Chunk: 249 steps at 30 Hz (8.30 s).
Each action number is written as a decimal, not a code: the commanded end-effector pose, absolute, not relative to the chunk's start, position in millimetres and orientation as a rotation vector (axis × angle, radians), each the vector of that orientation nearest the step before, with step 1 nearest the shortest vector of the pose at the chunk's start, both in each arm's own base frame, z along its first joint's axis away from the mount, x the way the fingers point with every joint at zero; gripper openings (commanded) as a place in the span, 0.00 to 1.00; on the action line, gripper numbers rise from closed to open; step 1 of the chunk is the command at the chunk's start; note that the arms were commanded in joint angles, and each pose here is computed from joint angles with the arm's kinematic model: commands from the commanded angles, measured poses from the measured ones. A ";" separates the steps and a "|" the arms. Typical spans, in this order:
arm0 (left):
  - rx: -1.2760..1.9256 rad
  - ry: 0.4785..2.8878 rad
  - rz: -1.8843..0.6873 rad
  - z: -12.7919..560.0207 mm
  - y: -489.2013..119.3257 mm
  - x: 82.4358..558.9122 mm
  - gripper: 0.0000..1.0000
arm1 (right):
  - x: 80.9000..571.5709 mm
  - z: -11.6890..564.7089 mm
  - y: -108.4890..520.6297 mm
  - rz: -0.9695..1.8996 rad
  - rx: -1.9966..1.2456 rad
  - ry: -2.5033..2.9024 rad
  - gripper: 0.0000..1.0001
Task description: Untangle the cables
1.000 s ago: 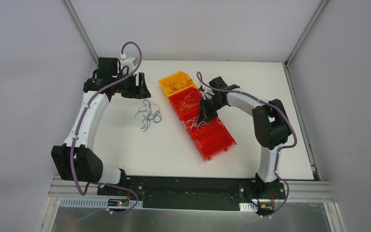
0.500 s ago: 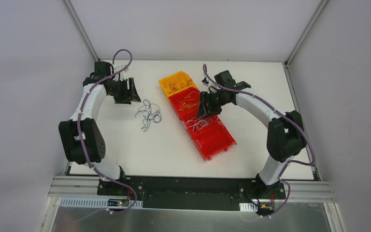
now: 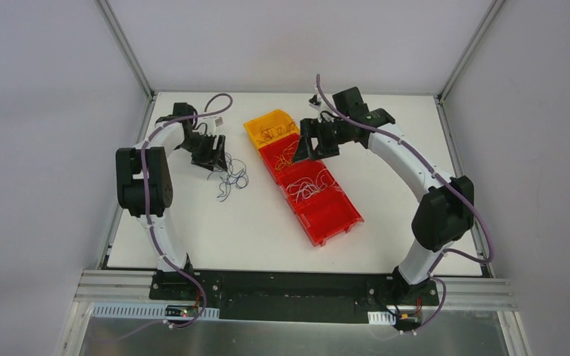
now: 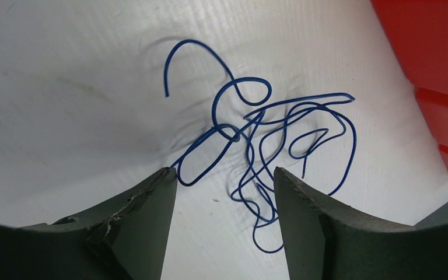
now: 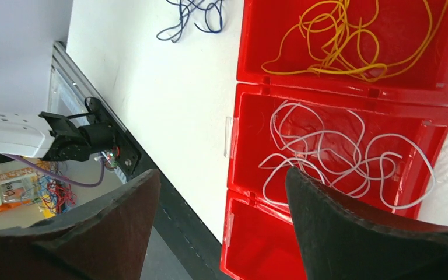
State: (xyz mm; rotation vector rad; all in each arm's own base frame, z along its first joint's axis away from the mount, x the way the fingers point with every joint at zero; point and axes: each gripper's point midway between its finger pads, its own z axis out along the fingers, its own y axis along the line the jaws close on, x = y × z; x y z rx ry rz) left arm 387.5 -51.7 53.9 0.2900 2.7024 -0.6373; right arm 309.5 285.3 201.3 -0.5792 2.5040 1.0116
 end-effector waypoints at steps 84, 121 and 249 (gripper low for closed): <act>0.289 1.611 -0.705 490.4 -99.9 291.5 0.00 | 327.5 260.8 347.3 1.291 -0.378 2.090 0.00; -0.041 1.415 -1.134 562.3 -113.5 283.6 0.00 | 264.9 315.7 419.9 1.121 -0.944 1.843 0.92; 1.607 2.169 -1.003 134.3 -368.9 204.7 0.00 | 209.3 141.8 153.0 0.978 -0.295 2.544 0.74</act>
